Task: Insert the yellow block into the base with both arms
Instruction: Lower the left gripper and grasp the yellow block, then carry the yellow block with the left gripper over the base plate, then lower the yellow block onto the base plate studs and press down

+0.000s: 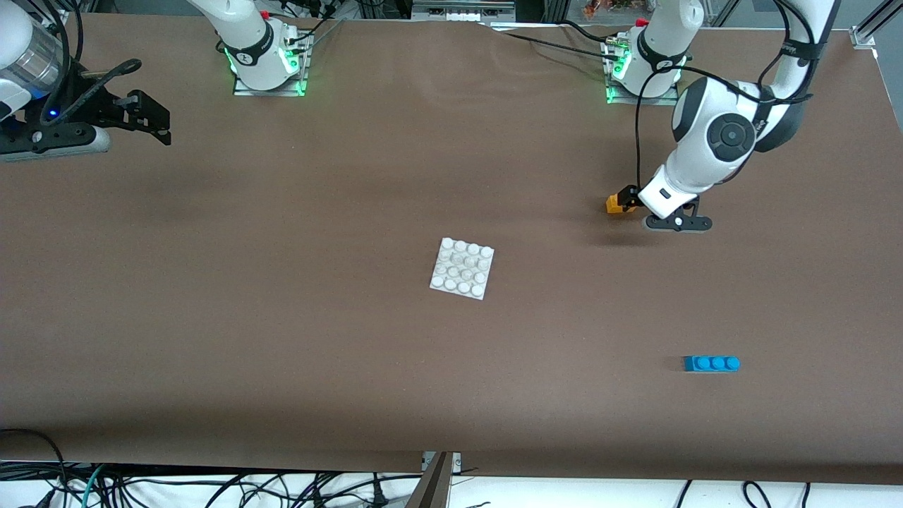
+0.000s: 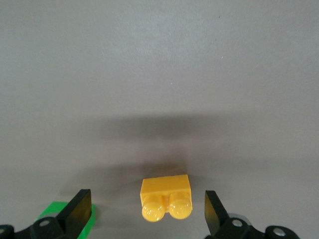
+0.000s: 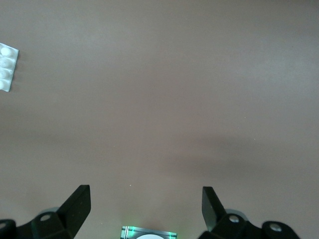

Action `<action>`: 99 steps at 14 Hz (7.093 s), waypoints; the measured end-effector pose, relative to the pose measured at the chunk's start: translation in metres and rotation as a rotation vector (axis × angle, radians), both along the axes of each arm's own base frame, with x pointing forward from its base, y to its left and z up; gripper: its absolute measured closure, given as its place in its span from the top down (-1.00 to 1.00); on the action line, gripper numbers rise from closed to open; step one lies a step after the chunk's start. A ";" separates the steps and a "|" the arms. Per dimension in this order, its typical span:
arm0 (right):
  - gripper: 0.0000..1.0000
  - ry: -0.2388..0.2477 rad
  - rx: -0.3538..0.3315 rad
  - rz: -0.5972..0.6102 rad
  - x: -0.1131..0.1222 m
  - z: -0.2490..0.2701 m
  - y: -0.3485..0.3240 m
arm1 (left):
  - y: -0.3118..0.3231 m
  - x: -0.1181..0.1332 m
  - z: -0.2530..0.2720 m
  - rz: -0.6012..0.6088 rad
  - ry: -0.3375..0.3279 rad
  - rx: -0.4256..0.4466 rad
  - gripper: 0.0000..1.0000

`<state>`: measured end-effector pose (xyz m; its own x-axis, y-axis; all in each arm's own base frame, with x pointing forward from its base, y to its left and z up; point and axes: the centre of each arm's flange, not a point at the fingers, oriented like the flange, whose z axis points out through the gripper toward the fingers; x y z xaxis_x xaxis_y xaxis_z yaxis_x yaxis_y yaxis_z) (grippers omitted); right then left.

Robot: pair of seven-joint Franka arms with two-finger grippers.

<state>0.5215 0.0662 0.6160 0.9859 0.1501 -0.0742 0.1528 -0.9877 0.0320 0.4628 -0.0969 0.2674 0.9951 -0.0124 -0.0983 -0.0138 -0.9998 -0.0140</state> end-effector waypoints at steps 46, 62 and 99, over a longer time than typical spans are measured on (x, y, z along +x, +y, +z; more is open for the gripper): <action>0.98 -0.011 0.033 -0.055 0.015 0.013 -0.046 | -0.195 0.099 0.081 -0.185 -0.009 -0.052 0.27; 0.98 -0.010 0.034 -0.059 0.015 0.012 -0.048 | -0.373 0.111 0.003 -0.256 -0.054 -0.045 0.27; 0.98 -0.004 0.043 -0.059 0.017 0.009 -0.047 | -0.405 0.091 -0.034 -0.334 -0.085 -0.025 0.27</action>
<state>0.5380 0.0193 0.6252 0.9934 0.0947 -0.0647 0.0943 -0.9955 -0.0098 0.5540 -0.5019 0.2337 0.9404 -0.3400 -0.0106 -0.3401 -0.9404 -0.0046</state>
